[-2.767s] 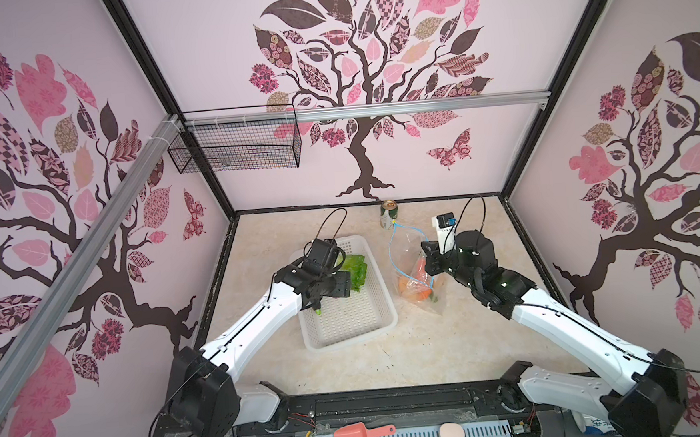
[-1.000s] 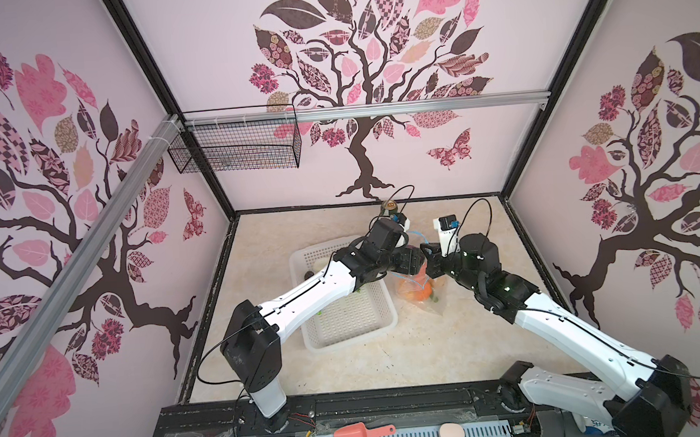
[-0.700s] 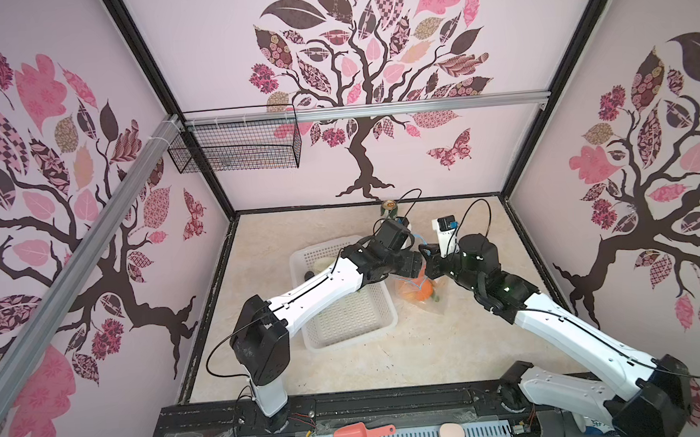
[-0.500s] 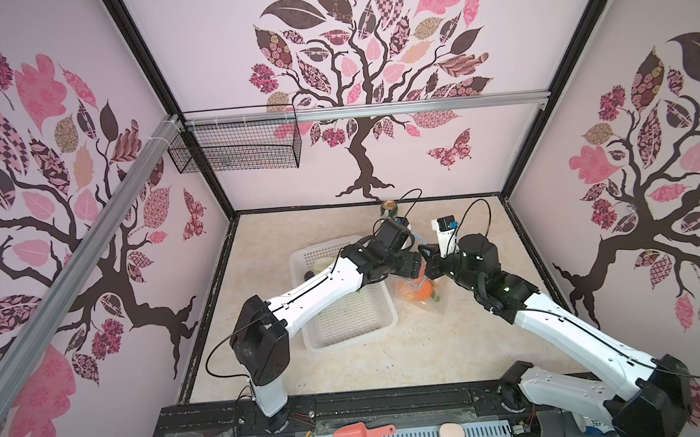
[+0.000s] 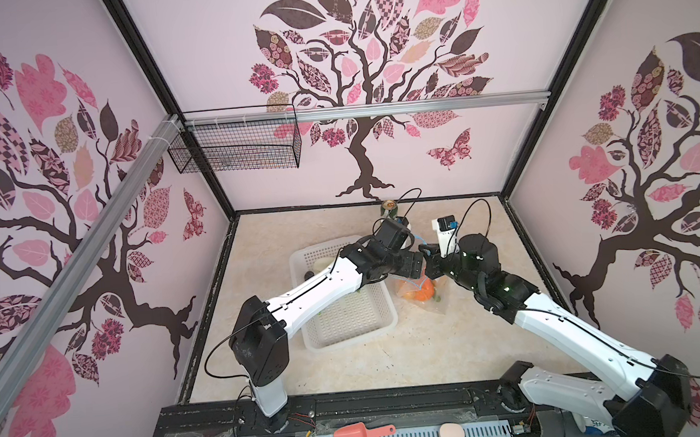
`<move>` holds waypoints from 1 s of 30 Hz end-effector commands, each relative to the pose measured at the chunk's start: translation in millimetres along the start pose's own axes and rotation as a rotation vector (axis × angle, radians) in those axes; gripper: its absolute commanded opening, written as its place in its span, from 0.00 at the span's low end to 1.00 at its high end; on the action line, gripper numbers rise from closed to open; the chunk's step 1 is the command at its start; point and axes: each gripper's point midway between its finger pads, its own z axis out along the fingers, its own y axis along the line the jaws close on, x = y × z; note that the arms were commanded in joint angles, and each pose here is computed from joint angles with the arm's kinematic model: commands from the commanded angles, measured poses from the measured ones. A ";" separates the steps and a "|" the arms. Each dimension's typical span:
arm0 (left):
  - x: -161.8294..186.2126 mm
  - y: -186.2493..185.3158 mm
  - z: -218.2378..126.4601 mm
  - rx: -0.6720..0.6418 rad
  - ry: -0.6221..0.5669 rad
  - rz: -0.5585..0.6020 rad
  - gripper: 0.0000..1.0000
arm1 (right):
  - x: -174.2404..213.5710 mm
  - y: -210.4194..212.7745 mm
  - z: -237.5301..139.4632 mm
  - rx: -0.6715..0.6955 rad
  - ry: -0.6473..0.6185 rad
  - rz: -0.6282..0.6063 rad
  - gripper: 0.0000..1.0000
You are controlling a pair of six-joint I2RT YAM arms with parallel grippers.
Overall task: Place the food in the zip-top bag and seal the zipper
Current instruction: 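Carry the onion to the bag mouth and release it inside, then move the left gripper back to the basket toward the dark cucumber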
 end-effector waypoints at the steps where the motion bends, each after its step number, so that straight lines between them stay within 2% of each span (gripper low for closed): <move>1: -26.3 -16.2 -37.5 0.058 -0.098 -0.010 0.89 | -6.9 -0.5 -0.8 0.012 -0.020 0.003 0.00; 8: -33.5 2.0 -79.5 0.049 -0.186 -0.071 0.89 | -6.5 -2.3 0.0 0.020 -0.019 0.006 0.00; 11: -32.1 23.0 -95.4 0.030 -0.219 -0.122 0.89 | -6.1 -2.4 0.4 0.021 -0.018 0.007 0.00; 15: -20.7 68.4 -111.8 -0.098 -0.234 -0.157 0.89 | -5.3 -2.9 0.9 0.023 -0.015 0.007 0.00; 21: 22.5 138.7 -122.1 -0.349 -0.148 -0.169 0.89 | -4.9 -3.2 1.7 0.025 -0.014 0.007 0.00; 26: 66.8 183.1 -112.5 -0.476 -0.018 -0.205 0.87 | -3.6 -3.3 2.9 0.025 -0.009 0.005 0.00; 30: 92.4 210.1 -103.2 -0.577 0.066 -0.212 0.81 | -3.6 -3.4 2.6 0.027 -0.010 0.003 0.00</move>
